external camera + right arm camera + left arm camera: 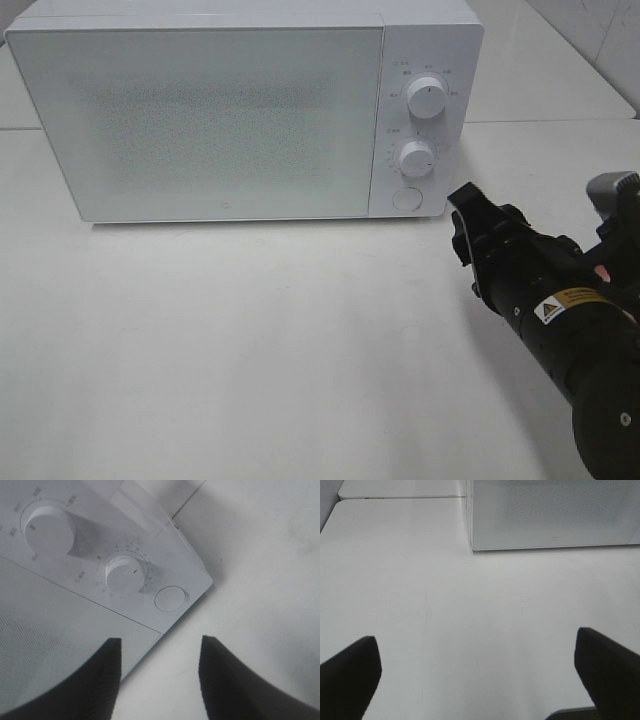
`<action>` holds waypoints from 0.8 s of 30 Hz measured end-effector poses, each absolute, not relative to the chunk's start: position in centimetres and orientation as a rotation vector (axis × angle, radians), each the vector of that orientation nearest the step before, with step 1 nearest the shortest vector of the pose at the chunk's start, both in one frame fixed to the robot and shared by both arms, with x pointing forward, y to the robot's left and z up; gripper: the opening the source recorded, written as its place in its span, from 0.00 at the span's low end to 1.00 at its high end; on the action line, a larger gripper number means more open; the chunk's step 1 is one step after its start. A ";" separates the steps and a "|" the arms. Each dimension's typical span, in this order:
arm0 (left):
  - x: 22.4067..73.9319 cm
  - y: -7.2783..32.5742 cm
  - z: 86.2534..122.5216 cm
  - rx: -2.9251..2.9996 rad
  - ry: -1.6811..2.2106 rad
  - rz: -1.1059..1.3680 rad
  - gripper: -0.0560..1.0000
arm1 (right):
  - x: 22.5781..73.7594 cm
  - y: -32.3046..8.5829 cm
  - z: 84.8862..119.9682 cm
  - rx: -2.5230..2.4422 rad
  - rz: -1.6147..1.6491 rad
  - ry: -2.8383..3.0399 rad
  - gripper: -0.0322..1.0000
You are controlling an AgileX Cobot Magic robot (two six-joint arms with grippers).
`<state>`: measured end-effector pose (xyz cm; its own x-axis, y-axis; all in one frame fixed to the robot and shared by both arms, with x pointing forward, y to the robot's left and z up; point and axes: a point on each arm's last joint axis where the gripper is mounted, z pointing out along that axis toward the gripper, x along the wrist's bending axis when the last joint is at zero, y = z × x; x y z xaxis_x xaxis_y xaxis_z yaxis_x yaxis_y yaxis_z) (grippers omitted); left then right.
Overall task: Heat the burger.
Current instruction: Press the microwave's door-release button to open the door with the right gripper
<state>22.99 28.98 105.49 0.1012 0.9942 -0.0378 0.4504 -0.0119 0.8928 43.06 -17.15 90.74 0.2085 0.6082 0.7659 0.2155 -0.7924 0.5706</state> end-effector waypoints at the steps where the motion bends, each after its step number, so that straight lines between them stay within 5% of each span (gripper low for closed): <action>1: 23.0 29.0 105.5 1.581 1.462 0.860 0.97 | 43.1 -17.1 90.7 2.245 1.674 0.638 0.43; 15: 23.0 29.0 105.5 1.581 1.462 0.860 0.97 | 43.0 -17.1 90.7 2.572 1.877 0.036 0.04; 24: 23.0 29.0 105.5 1.581 1.462 0.860 0.97 | 43.0 -17.2 90.4 2.605 1.837 0.034 0.04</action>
